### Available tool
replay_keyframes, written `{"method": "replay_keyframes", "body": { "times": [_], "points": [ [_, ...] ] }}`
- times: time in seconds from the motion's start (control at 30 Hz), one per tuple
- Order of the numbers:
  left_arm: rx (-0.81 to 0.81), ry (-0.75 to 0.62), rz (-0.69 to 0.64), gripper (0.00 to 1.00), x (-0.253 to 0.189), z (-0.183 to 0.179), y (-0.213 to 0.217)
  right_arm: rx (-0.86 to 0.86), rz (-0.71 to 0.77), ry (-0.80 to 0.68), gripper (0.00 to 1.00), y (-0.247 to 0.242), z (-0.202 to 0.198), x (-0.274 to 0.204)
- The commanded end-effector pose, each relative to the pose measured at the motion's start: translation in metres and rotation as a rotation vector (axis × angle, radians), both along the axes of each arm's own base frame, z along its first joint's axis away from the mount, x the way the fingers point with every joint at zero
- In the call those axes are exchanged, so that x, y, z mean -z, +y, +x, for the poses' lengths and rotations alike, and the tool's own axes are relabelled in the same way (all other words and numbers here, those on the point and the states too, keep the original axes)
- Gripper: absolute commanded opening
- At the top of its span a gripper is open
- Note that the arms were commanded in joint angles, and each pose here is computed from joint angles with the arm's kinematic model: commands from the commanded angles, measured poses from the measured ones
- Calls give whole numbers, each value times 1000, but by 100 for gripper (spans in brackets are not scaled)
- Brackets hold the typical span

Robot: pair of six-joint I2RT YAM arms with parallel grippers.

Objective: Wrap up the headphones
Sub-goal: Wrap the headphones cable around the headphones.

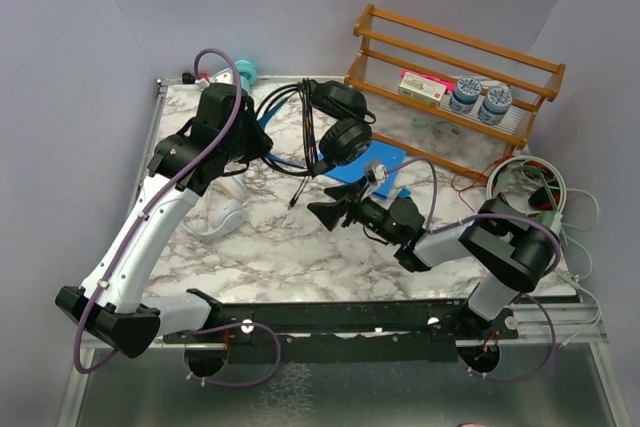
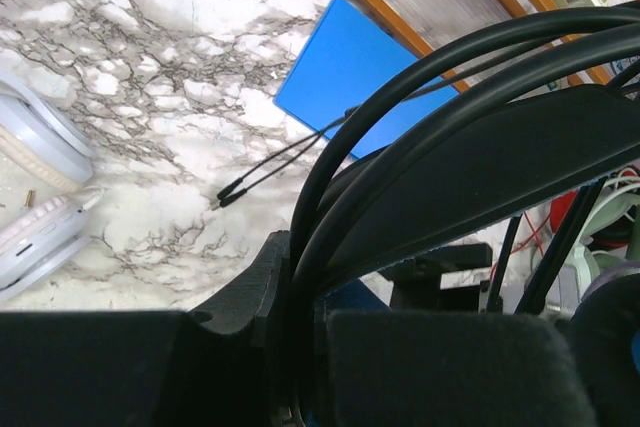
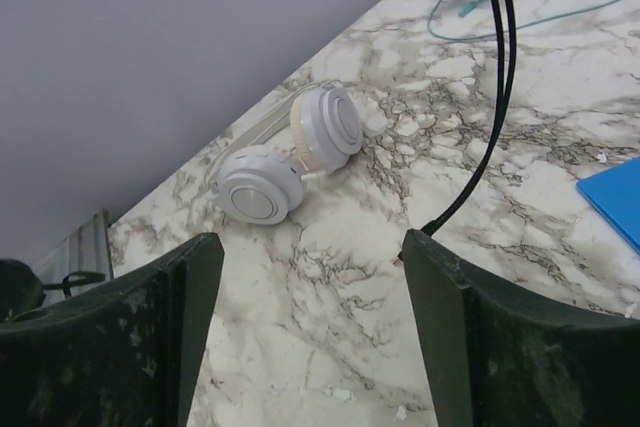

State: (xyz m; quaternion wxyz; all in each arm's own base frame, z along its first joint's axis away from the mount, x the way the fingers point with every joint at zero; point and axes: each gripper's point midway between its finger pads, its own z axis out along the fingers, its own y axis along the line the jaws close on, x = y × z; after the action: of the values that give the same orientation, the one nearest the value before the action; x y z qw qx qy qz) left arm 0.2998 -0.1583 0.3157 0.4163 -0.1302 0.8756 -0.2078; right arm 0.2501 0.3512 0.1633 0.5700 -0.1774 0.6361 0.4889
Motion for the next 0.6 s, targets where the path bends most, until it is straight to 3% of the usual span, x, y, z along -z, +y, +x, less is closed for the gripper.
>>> {"method": "replay_keyframes", "body": {
  "times": [0.0, 0.2, 0.57],
  "points": [
    [40, -90, -104, 0, -44, -6, -10, 149, 4, 30, 83, -2, 35, 4],
    [40, -96, -105, 0, -47, -5, -10, 222, -41, 100, 88, 5, 61, 33],
    [56, -92, -115, 0, -48, -4, -14, 256, -20, 210, 71, 20, 90, 73]
  ]
}}
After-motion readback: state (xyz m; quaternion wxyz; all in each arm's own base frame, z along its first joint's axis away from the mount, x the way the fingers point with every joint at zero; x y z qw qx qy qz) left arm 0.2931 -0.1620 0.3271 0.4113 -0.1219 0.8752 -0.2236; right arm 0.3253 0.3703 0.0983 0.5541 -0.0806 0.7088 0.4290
